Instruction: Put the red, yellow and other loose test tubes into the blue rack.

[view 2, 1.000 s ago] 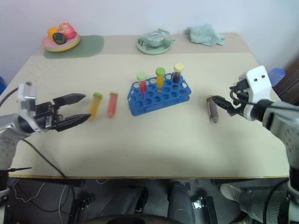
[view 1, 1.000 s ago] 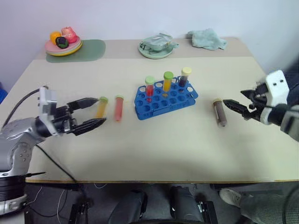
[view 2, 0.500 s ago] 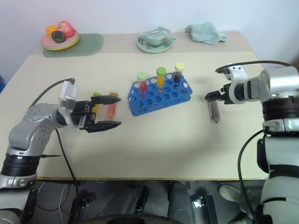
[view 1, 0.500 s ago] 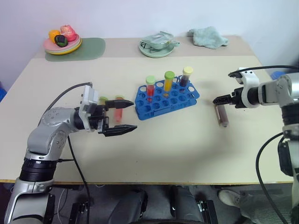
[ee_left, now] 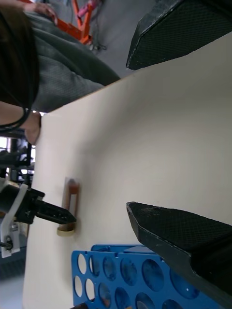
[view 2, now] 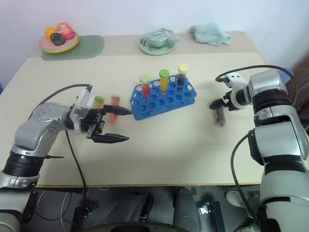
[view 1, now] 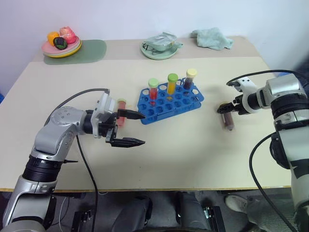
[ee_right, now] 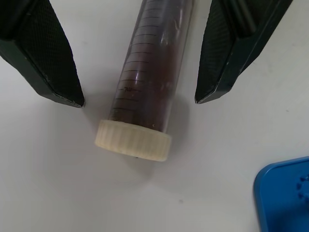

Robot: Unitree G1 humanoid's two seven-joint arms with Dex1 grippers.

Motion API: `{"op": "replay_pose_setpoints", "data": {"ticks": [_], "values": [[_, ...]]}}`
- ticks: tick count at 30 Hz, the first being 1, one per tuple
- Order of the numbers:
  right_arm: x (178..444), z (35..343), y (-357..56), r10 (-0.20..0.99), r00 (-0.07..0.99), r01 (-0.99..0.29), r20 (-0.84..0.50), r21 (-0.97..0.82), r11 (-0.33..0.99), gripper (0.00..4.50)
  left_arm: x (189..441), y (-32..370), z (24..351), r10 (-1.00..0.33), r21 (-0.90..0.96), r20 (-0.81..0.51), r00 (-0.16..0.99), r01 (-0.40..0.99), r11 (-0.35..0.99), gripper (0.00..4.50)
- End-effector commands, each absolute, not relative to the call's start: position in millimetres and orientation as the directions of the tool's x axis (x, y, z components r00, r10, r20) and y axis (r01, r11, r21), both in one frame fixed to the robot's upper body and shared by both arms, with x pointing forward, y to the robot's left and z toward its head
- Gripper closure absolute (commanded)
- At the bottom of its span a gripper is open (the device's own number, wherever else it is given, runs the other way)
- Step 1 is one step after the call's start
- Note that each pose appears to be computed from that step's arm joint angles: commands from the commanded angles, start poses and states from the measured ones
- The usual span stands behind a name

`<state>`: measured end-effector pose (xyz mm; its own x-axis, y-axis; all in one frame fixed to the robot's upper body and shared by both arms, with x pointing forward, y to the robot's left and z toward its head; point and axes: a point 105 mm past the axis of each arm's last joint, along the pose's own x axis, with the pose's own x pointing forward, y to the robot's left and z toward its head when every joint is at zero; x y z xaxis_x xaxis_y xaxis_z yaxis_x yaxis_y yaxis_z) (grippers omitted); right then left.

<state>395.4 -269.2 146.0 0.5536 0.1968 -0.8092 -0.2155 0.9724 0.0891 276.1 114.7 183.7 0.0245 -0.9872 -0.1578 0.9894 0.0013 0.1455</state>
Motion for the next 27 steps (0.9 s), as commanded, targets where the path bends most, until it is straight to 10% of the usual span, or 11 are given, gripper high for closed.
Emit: {"op": "replay_pose_setpoints", "data": {"ticks": [1,10,19,27], "values": [[400.5,156.3,-270.1,0.19,0.581,-0.217,-0.792,0.074,0.973,0.76,272.8,109.5,190.1,-0.985,0.177,-0.172,0.012,0.984,-0.019,0.06],[406.0,152.7,-255.5,0.199,0.559,-0.254,-0.805,0.063,0.965,3.71,270.0,108.8,188.7,-0.985,0.157,-0.17,0.032,0.988,0.005,0.0],[409.5,196.8,-233.0,0.408,0.625,-0.372,-0.666,0.206,0.905,3.71,273.7,124.6,192.5,-0.98,0.131,-0.108,0.166,0.98,0.151,0.0],[364.2,243.8,-176.0,0.629,0.752,-0.602,-0.196,0.184,0.777,3.71,276.7,150.4,188.7,-0.941,0.085,-0.049,0.335,0.94,0.33,0.0]]}}
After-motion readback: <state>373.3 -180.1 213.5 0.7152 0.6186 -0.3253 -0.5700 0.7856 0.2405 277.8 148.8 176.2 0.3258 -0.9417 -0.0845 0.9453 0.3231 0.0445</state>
